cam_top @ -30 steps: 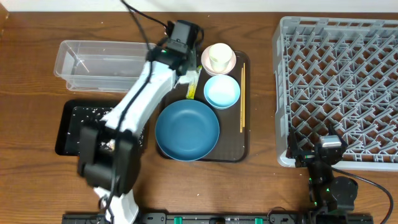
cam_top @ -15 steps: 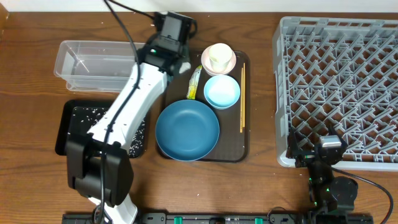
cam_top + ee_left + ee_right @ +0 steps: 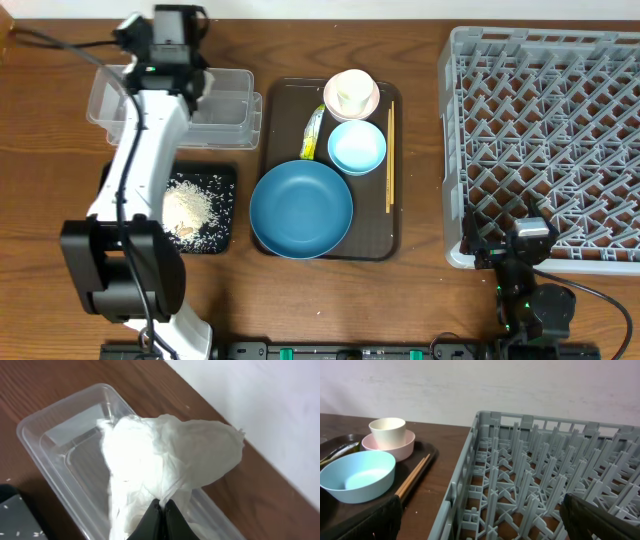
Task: Sort waste into correct bins and load items into the dishwasher rack
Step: 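Carry the tissue left and drop it into the clear bin, then move the left gripper back to the yellow snack wrapper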
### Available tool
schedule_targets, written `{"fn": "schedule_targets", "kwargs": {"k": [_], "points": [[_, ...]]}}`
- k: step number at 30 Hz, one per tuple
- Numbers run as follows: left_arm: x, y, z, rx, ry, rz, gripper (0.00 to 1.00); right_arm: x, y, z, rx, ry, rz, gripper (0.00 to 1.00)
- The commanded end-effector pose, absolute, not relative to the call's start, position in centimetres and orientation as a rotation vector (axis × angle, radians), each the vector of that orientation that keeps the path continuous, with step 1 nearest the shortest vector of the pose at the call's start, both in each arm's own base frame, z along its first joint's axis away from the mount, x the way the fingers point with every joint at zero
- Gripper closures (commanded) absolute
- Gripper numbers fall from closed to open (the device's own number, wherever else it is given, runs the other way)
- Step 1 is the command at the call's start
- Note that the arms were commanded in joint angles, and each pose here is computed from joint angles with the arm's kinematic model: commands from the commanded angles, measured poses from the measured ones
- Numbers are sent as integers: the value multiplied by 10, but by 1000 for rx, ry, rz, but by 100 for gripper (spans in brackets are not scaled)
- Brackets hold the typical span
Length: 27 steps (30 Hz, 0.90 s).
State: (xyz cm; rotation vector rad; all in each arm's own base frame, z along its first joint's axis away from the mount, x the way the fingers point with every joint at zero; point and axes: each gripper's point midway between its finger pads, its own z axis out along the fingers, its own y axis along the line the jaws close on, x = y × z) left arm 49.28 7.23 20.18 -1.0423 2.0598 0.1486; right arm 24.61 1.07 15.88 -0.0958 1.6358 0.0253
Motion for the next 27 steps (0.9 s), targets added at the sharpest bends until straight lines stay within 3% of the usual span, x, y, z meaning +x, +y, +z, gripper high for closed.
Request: {"fn": "schedule_targets", "kwargs": {"k": [1,3,4,13,20,27], "points": [[491,78,208,-1130,2021,25,83,246,9,159,-100,1634,10,1],[490,81,203,-1160,2026,-14,57,246,9,159,-100,1634,10,1],[491,82,202,-1163,2030,-27,55,246,9,159,-100,1634,10,1],[494,48,194,-1046,2177,-231,48,246,9,158,-100,1635,10,1],[478,-73,200,-136,2437,-675,45,246,9,158,-100,1635,10,1],[444,-117,163,72,2621,-430,44,246,9,158,-100,1635,10,1]]}}
